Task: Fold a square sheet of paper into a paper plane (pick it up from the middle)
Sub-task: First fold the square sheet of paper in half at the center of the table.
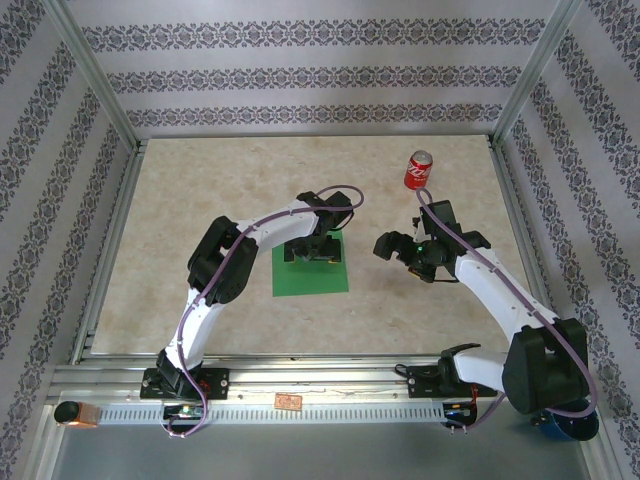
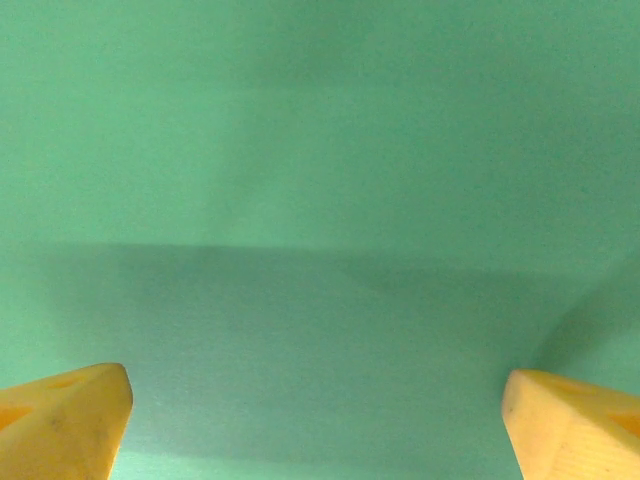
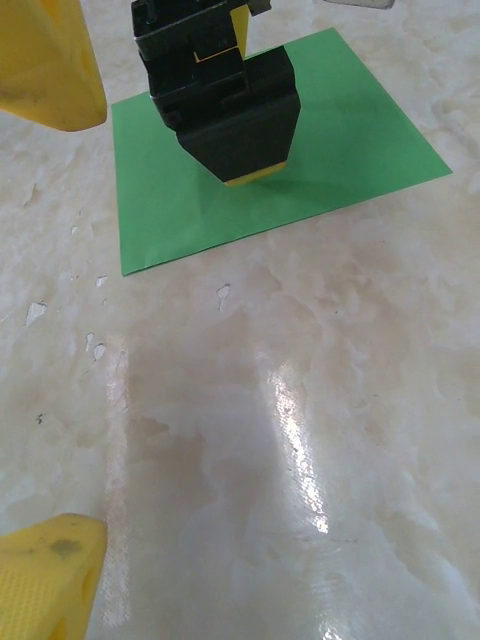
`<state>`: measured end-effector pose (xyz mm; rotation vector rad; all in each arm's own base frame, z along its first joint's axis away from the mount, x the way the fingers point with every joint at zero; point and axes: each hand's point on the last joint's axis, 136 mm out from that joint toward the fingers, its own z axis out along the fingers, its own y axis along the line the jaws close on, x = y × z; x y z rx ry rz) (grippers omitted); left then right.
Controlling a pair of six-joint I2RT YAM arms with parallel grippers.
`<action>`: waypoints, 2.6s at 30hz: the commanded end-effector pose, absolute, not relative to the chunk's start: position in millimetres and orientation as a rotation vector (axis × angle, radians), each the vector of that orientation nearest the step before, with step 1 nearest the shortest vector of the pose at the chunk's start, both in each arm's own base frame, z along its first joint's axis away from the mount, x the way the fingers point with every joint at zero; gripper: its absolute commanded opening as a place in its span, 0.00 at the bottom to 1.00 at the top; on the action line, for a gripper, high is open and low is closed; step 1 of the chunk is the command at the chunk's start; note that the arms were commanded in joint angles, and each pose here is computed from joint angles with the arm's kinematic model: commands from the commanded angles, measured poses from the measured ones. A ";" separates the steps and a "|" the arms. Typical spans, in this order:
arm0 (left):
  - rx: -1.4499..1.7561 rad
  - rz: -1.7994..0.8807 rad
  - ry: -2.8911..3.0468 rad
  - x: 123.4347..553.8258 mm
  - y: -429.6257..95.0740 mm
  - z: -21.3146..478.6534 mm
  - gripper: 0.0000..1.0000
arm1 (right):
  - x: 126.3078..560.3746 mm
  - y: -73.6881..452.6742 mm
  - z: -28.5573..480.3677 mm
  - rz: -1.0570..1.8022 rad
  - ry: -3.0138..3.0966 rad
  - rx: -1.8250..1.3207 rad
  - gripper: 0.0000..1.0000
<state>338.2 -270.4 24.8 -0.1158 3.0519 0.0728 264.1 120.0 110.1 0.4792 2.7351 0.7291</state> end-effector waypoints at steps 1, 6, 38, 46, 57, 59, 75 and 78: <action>-0.100 0.139 3.022 338.0 -259.6 45.8 0.97 | 264.4 123.9 116.8 0.744 2.718 0.471 0.98; -0.104 0.186 3.059 332.6 -256.1 29.6 0.98 | 264.0 126.6 116.5 0.751 2.721 0.463 0.98; -0.132 0.112 3.147 312.2 -259.2 -16.7 0.89 | 263.3 125.1 105.9 0.723 2.746 0.470 0.98; -0.150 0.036 3.067 324.0 -264.7 4.0 0.79 | 266.0 115.3 106.5 0.649 2.725 0.509 0.98; -0.144 -0.073 3.009 331.5 -273.9 21.1 0.50 | 266.5 98.4 106.6 0.543 2.687 0.591 0.98; -0.145 -0.110 2.986 333.6 -276.4 26.3 0.45 | 266.9 95.5 106.8 0.525 2.677 0.604 0.98; -0.054 -0.871 2.713 343.6 -345.4 100.5 0.40 | 273.3 74.4 115.0 0.505 2.543 0.756 0.98; -0.033 -1.099 2.652 340.8 -364.8 114.7 0.40 | 279.8 81.8 126.1 0.607 2.484 0.708 0.98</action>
